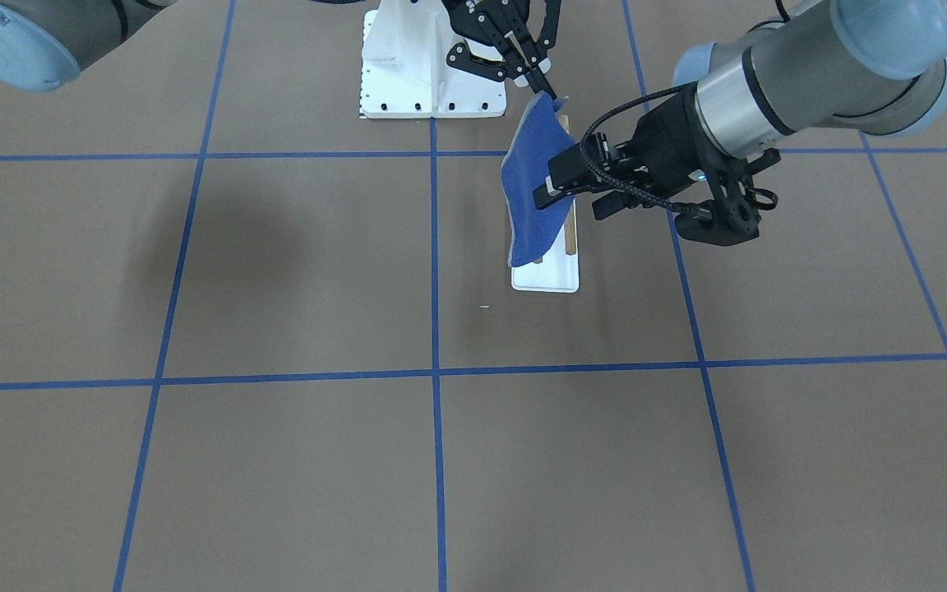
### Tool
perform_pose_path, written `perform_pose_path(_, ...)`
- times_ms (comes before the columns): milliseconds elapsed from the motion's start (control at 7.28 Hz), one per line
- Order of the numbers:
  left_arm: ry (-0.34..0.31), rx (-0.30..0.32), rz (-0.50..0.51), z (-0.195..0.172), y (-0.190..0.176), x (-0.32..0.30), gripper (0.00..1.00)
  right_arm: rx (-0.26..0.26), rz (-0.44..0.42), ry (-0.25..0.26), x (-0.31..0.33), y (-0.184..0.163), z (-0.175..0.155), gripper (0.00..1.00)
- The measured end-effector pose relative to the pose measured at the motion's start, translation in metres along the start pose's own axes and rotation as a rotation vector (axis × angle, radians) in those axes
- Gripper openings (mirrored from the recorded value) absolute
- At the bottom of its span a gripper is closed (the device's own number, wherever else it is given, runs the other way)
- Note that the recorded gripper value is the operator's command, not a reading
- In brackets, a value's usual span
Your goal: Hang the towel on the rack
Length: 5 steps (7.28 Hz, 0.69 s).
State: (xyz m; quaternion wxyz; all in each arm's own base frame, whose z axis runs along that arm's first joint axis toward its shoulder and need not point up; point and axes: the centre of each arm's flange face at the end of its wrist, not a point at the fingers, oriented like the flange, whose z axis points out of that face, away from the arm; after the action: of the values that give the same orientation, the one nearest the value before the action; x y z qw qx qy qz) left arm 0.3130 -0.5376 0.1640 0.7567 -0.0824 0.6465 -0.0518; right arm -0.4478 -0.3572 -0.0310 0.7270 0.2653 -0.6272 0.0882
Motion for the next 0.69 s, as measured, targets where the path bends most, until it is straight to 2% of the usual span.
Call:
perform_pose_path(137, 0.0, -0.012, 0.003, 0.0065, 0.0043, 0.0027, 0.64, 0.0, 0.0, -0.002, -0.0011, 0.0008, -0.0002, 0.0)
perform_pose_path(687, -0.001, -0.021, 0.008, 0.0123, 0.0068, 0.0035, 0.62, -0.008, -0.002, 0.003, 0.0012, 0.0084, 0.0018, 0.0)
